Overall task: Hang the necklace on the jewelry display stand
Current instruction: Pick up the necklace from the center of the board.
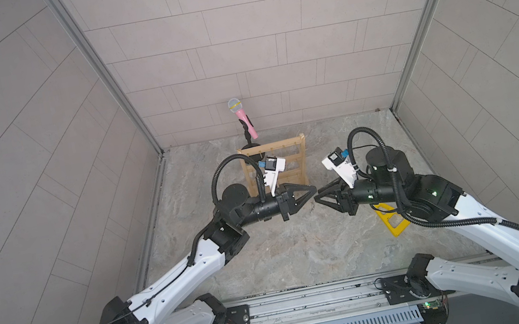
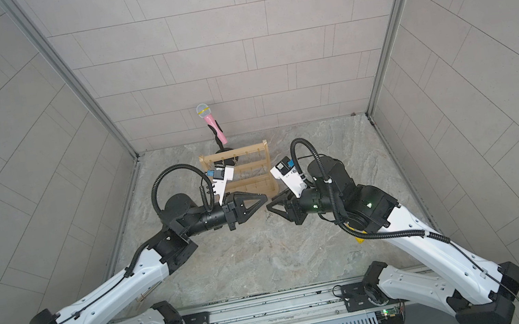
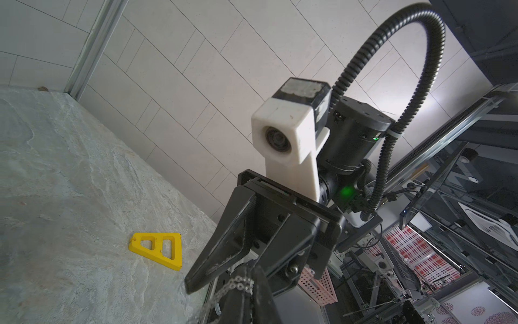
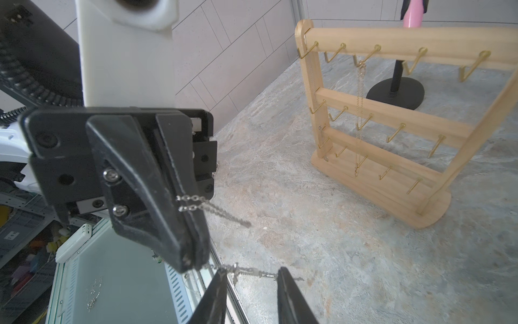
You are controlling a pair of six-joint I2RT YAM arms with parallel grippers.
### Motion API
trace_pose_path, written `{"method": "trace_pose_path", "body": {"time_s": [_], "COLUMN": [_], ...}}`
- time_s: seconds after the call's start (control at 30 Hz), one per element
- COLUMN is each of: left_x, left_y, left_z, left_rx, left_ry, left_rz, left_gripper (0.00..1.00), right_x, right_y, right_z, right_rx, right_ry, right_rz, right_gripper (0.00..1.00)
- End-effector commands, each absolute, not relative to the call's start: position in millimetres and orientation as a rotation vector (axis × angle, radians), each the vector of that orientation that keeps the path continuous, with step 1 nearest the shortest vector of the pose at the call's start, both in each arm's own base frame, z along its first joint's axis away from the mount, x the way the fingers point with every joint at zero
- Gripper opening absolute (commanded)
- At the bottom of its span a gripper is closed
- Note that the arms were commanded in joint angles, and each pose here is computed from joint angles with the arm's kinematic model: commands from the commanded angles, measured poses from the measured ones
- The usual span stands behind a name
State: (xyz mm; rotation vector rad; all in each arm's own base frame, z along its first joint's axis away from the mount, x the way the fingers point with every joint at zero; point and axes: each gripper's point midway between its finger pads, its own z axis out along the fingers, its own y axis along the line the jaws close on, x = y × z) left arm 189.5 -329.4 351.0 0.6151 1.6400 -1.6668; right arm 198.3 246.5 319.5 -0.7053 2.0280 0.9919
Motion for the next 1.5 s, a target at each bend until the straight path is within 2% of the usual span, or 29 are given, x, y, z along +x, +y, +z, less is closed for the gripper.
{"method": "trace_pose_path", "body": {"time_s": [0.0,0.43,1.03,1.1,1.27,1.47], "left_x": [187.1,186.4,195.3,196.1,197.5,203.1], "left_y": [-323.3,-321.0,-319.4,-318.9,-318.6,-314.0], "left_z": [376.1,378.8,376.8,377.1,375.1,370.6], "left_rx": [0.629,0.625,0.567,0.564,0.556,0.517], "left_ry": [1.553,1.547,1.572,1.573,1.581,1.596], "left_rz": [-1.657,-1.657,-1.649,-1.65,-1.652,-1.641], "left_gripper": [0.08,0.08,0.08,0.08,0.09,0.14], "right_x": [195.4,203.5,208.3,210.5,216.0,217.8], "right_y": [250.9,256.9,266.6,265.4,261.3,251.8], "right_z": [328.6,331.4,333.8,332.1,333.5,339.0], "right_rx": [-0.73,-0.711,-0.665,-0.651,-0.61,-0.568], "right_ry": [1.985,1.974,1.914,1.917,1.912,1.9], "right_rz": [1.015,1.013,1.026,1.006,0.978,0.939], "right_gripper": [0.32,0.28,0.29,0.26,0.09,0.03]}}
